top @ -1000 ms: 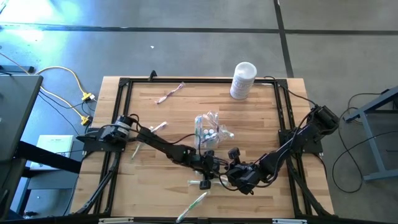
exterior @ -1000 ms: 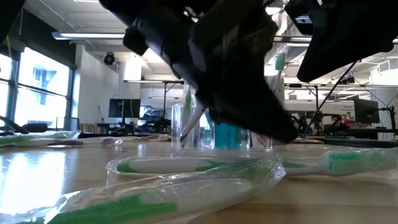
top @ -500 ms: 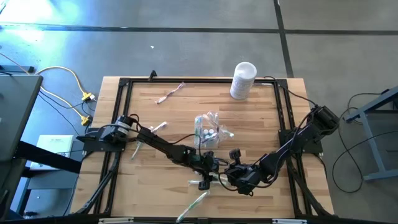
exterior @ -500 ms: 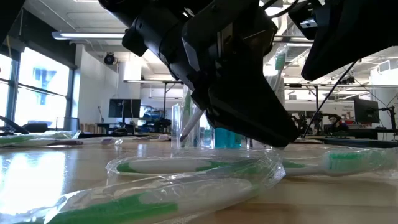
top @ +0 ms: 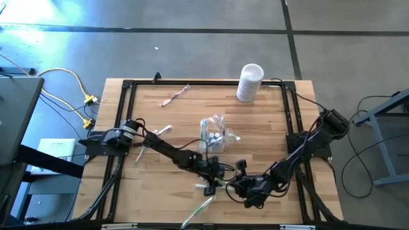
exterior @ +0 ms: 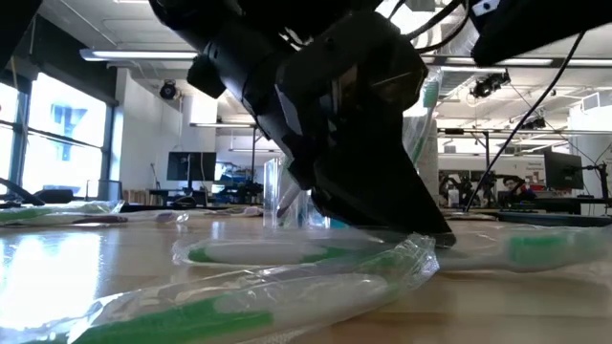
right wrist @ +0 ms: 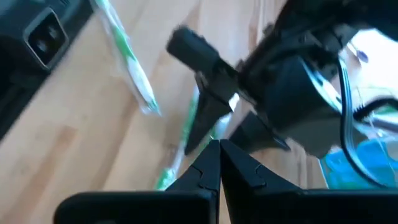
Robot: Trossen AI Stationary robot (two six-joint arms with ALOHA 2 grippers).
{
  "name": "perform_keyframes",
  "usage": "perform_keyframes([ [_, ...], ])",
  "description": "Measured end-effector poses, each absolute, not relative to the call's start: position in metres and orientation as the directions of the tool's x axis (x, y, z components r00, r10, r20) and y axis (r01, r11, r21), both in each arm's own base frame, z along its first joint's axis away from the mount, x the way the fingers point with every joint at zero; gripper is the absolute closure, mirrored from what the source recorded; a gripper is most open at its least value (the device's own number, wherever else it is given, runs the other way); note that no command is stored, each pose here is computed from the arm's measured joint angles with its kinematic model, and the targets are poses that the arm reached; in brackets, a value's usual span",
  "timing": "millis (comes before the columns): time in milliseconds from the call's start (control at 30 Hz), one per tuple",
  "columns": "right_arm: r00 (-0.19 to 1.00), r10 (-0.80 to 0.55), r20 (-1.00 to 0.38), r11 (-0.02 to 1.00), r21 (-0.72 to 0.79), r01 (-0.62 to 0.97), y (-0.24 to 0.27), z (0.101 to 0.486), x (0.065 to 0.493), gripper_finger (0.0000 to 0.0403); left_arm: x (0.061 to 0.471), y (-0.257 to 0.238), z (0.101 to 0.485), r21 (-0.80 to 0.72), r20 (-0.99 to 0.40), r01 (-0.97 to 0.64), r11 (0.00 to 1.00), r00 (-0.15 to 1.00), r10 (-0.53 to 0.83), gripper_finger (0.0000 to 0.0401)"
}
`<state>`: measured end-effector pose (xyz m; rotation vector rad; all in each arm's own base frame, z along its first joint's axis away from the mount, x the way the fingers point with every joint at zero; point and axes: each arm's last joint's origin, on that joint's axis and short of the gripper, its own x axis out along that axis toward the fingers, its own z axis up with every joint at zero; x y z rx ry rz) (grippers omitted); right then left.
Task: Pick & Place toothbrushing station
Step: Put the green toothbrush into the transparent organizer
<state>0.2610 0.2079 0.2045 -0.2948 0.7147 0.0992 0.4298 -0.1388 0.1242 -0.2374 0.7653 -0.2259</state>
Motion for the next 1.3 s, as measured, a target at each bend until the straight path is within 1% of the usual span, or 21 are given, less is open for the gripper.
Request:
perform_keyframes([
  [100, 0.772, 0.016, -0.635, 0.957, -0.215, -0.197, 0.213, 0.207, 0.26, 0.0401, 0.429, -0.138, 0.114, -0.249, -0.689, 0.081, 0.965, 0.685, -0.235, 0.0237],
  [233, 0.787, 0.041, -0.616, 0.955, -0.207, -0.211, 0.219, 0.209, 0.259, 0.0401, 0.428, -0.137, 0.108, -0.244, -0.71, 0.073, 0.967, 0.666, -0.229, 0.0239],
  [300, 0.797, 0.031, -0.604, 0.955, -0.218, -0.203, 0.22, 0.21, 0.257, 0.0401, 0.428, -0.137, 0.107, -0.24, -0.714, 0.07, 0.968, 0.663, -0.224, 0.0249],
  [400, 0.811, 0.022, -0.585, 0.95, -0.24, -0.199, 0.223, 0.211, 0.256, 0.0401, 0.427, -0.136, 0.106, -0.235, -0.717, 0.066, 0.97, 0.662, -0.219, 0.0284],
  [533, 0.814, 0.028, -0.58, 0.948, -0.241, -0.205, 0.224, 0.212, 0.256, 0.0401, 0.428, -0.135, 0.106, -0.22, -0.716, 0.069, 0.973, 0.666, -0.21, 0.0359],
  [600, 0.811, 0.033, -0.584, 0.949, -0.236, -0.208, 0.225, 0.211, 0.256, 0.0401, 0.428, -0.136, 0.107, -0.228, -0.706, 0.073, 0.971, 0.674, -0.217, 0.0385],
  [800, 0.807, 0.02, -0.59, 0.945, -0.252, -0.208, 0.229, 0.206, 0.252, 0.0401, 0.43, -0.138, 0.12, -0.251, -0.69, 0.068, 0.966, 0.687, -0.227, 0.0396],
  [900, 0.816, -0.048, -0.576, 0.954, -0.269, -0.133, 0.23, 0.205, 0.246, 0.0401, 0.426, -0.144, 0.136, -0.227, -0.696, 0.049, 0.973, 0.69, -0.197, 0.0398],
  [967, 0.823, -0.145, -0.55, 0.937, -0.342, -0.064, 0.23, 0.205, 0.238, 0.0401, 0.423, -0.146, 0.148, -0.195, -0.713, 0.008, 0.981, 0.685, -0.148, 0.04],
  [1067, 0.857, -0.282, -0.432, 0.882, -0.467, 0.055, 0.232, 0.213, 0.221, 0.0401, 0.417, -0.15, 0.173, -0.119, -0.735, -0.072, 0.99, 0.677, -0.04, 0.0401],
  [1133, 0.873, -0.352, -0.337, 0.841, -0.523, 0.138, 0.234, 0.221, 0.208, 0.0401, 0.415, -0.154, 0.196, -0.077, -0.714, -0.127, 0.989, 0.699, 0.034, 0.04],
  [1200, 0.885, -0.392, -0.253, 0.816, -0.54, 0.207, 0.235, 0.231, 0.195, 0.0401, 0.409, -0.157, 0.215, -0.023, -0.711, -0.166, 0.986, 0.696, 0.101, 0.04],
  [1300, 0.898, -0.405, -0.171, 0.79, -0.561, 0.25, 0.237, 0.243, 0.177, 0.0401, 0.402, -0.163, 0.241, 0.017, -0.7, -0.195, 0.981, 0.698, 0.151, 0.04],
])
